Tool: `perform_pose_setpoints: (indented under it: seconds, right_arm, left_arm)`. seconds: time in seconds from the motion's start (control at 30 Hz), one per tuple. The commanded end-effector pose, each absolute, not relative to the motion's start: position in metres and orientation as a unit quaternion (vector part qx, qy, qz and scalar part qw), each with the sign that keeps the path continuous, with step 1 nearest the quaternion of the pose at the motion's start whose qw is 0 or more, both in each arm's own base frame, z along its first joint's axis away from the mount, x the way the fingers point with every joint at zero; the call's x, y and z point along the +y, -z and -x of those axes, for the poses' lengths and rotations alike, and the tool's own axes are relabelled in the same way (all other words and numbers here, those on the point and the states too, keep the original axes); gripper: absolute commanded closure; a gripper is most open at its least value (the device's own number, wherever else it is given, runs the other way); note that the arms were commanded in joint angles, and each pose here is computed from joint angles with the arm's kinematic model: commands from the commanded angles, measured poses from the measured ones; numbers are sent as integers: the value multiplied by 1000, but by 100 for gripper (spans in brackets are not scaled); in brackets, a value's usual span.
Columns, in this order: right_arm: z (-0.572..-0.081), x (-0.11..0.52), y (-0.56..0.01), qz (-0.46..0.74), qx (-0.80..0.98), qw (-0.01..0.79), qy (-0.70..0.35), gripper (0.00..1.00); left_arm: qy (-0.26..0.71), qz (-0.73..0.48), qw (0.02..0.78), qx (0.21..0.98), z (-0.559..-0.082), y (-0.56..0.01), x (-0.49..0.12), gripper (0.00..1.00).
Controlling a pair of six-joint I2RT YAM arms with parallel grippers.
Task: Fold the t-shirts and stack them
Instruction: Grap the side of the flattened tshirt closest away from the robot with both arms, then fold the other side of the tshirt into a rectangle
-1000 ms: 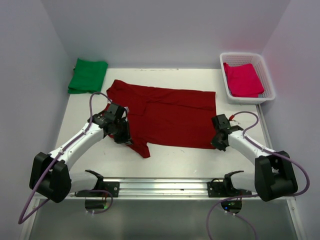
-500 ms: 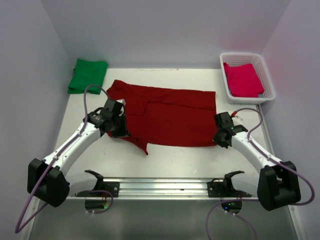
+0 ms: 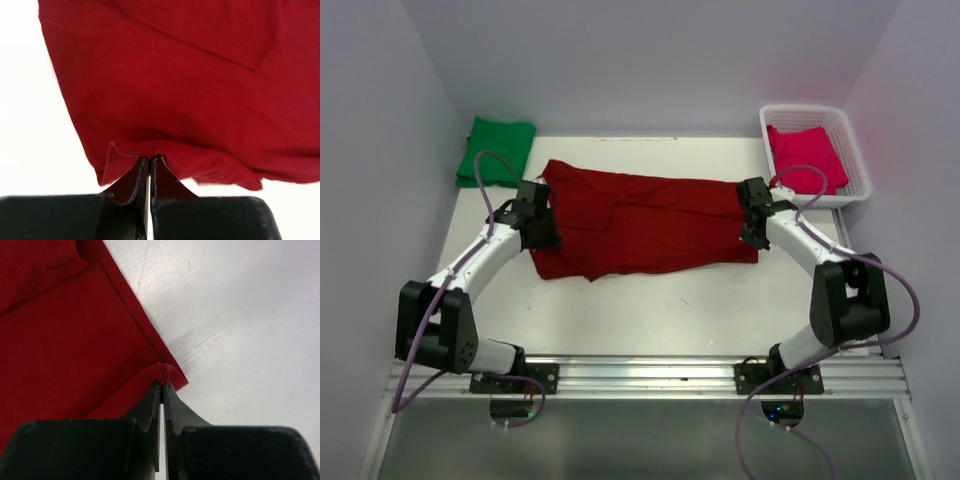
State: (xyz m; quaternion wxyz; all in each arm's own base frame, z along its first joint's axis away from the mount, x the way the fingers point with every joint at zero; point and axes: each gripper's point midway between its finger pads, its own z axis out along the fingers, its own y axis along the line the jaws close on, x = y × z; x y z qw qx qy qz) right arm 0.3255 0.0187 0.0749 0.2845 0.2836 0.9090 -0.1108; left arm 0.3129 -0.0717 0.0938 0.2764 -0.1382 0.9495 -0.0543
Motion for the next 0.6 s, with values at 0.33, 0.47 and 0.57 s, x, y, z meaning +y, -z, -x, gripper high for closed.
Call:
perform_pose_setpoints:
  seconds: [0.33, 0.47, 0.57]
  right_arm:
    - [-385, -5, -77, -275, 900, 299, 158, 100]
    - [-393, -8, -78, -277, 900, 297, 156, 100]
    - [-402, -5, -79, -277, 901, 298, 151, 100]
  left_arm:
    - [25, 139, 410, 901, -426, -162, -54, 100]
    - [17, 133, 420, 897, -446, -175, -53, 100]
    - [17, 124, 415, 901, -459, -170, -55, 100]
